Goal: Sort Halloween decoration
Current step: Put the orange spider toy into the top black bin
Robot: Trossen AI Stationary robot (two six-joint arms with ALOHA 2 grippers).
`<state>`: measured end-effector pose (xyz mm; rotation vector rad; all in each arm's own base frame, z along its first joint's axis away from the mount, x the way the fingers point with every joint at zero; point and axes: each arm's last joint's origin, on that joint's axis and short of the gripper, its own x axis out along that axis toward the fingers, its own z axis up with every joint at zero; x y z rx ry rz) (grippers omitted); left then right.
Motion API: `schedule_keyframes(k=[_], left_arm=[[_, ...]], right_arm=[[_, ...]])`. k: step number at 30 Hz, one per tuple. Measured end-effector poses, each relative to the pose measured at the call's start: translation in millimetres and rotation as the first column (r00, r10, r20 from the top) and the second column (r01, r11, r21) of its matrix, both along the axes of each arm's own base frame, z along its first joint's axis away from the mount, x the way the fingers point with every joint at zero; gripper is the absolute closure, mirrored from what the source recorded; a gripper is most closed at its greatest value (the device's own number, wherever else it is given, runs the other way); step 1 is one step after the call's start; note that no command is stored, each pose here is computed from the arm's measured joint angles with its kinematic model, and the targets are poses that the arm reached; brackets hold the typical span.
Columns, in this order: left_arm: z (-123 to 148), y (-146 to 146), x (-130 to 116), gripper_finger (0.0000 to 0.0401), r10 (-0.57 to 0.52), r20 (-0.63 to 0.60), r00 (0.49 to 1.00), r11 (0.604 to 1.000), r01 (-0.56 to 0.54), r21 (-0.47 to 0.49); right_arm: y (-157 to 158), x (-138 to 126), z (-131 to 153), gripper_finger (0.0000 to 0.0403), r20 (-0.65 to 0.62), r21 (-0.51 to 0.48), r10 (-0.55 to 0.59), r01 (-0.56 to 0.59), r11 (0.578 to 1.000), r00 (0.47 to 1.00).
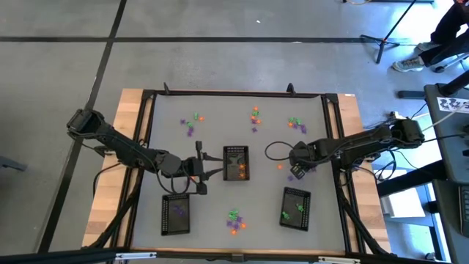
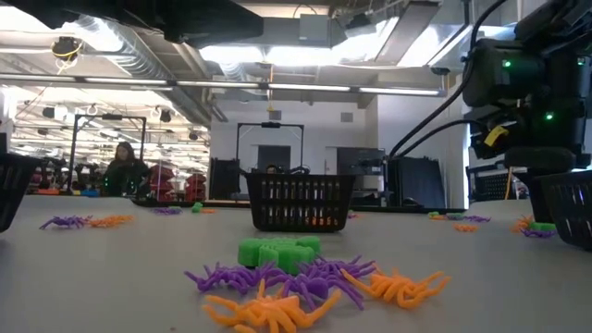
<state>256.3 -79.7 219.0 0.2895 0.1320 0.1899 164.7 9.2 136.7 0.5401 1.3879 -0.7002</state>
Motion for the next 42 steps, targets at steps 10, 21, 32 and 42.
schedule_keyframes(k=[10,21,32,42], left_arm=[[-1.0,0.0,-0.1,0.0274,0.003,-0.006,1.0,1.0,-0.003,-0.02],[-2.1,0.1,-0.3,0.0274,0.003,-0.016,1.0,1.0,-0.003,-0.019],[-2.1,0.1,-0.3,0.0274,0.003,-0.016,1.0,1.0,-0.004,-0.018],[7.1,-1.6,-10.6,0.0274,0.16,0.003,0.987,0.987,-0.16,0.026]], right_arm=[[-2.3,-4.2,10.3,0.04,0.071,-0.057,-0.004,0.008,0.998,0.997],[-1.4,13.4,35.6,0.0402,0.176,-0.071,0.017,-0.005,0.997,0.984],[5.5,76.7,91.7,0.0402,0.711,-0.122,0.197,-0.157,0.98,0.676],[11.3,116.1,95.0,0.0402,0.873,-0.185,0.268,-0.232,0.955,0.408]])
